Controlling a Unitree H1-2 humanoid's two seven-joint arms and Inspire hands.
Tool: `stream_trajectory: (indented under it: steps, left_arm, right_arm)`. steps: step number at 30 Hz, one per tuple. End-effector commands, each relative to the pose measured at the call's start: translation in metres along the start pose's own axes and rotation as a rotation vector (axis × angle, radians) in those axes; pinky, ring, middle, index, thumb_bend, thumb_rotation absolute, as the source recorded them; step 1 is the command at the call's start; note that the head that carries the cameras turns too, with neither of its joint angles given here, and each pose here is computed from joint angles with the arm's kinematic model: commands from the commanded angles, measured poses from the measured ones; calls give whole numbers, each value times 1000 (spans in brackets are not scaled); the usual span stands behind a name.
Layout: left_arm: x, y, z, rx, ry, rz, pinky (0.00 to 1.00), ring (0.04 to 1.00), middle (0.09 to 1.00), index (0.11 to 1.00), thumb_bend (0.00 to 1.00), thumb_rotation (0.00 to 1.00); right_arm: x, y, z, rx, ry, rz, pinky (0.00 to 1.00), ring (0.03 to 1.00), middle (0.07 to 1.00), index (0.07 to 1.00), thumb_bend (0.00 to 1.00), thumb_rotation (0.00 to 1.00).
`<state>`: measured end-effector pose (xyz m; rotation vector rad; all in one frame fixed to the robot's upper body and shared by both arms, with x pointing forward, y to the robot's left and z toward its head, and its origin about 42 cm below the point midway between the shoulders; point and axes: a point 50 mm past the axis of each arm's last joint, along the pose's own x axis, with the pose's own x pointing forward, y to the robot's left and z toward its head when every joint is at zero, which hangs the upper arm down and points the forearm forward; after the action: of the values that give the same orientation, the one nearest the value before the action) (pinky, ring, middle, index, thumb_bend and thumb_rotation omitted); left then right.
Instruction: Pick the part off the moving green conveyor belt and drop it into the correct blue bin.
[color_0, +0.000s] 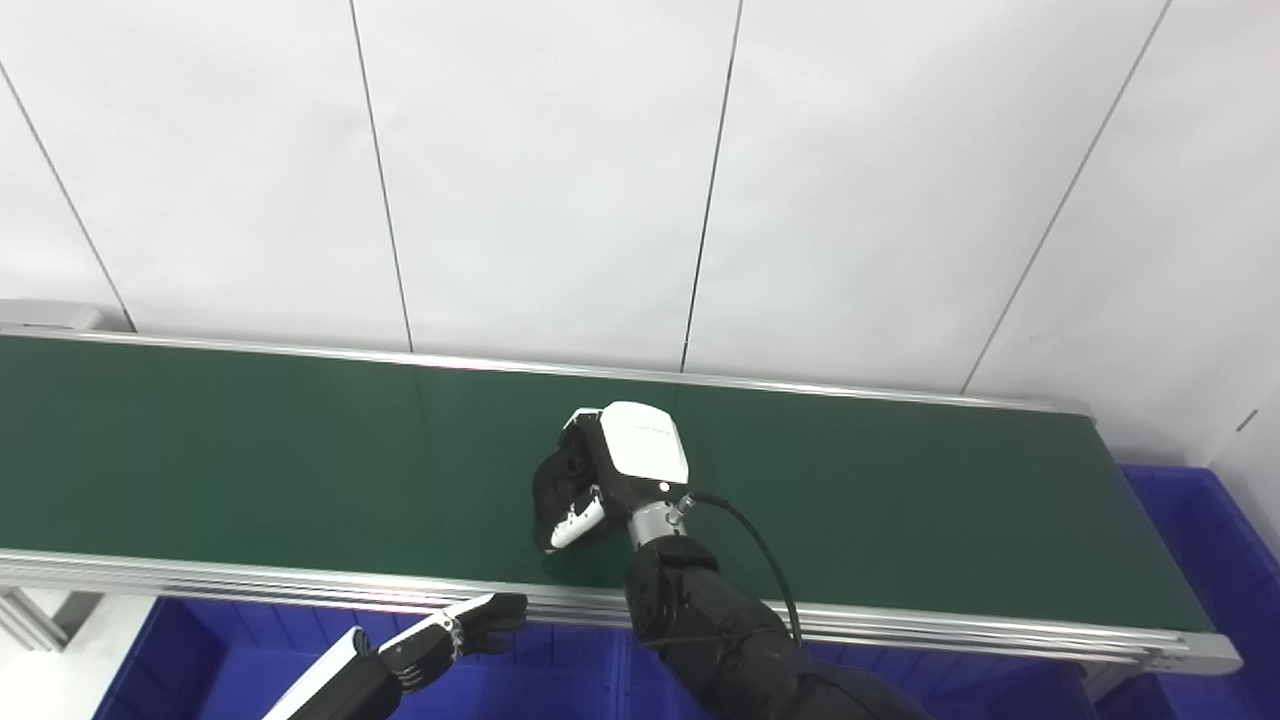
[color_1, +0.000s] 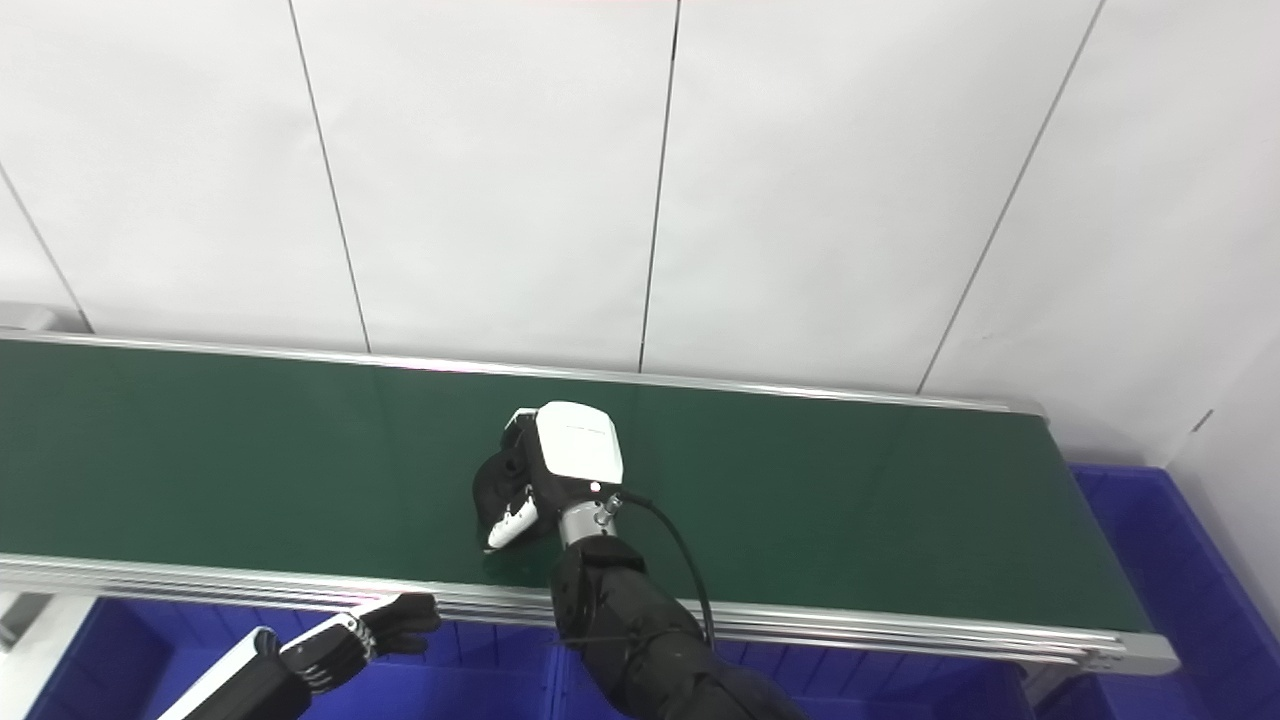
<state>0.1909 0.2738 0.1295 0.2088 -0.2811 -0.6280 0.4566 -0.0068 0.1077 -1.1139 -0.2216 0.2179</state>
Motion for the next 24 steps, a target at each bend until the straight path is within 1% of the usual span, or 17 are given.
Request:
stream_trajectory:
  steps: [1,6,10,16,19,20,24]
  left_arm:
    - [7,7,2,-2,-32,0,847,894,910,889,632,643]
    - [18,9,-12,1,-30,-11,859,906,923,897,640,662]
    - [30,7,-24,-8,-40,-16,861,908,922,900,619,660]
    - [46,3,-36,-19,-46,-26,853,905,920,903,597,654]
    - [52,6,-39,-20,-48,-37,859,908,925,907,591,662]
    - [54,8,-41,-26,-50,-41,863,911,929,914,567,654]
    - [61,14,-47,-40,-49,-48,877,919,935,919,548,647]
  right_arm:
    - [6,-7,11,32,-48,-28,382,485,518,513,499,0]
    - [14,-23,2,31,-65,-86,378,477,509,520,500,0]
    - [18,-35,-9,34,-83,-124,380,474,514,519,500,0]
    - [24,-61,-26,46,-128,-232,381,487,519,501,500,0]
    - [26,-74,-29,46,-151,-264,390,486,518,497,501,0]
    - [25,-79,-30,53,-163,-281,390,484,521,497,500,0]
    - [19,-95,-30,55,-201,-329,392,478,521,502,500,0]
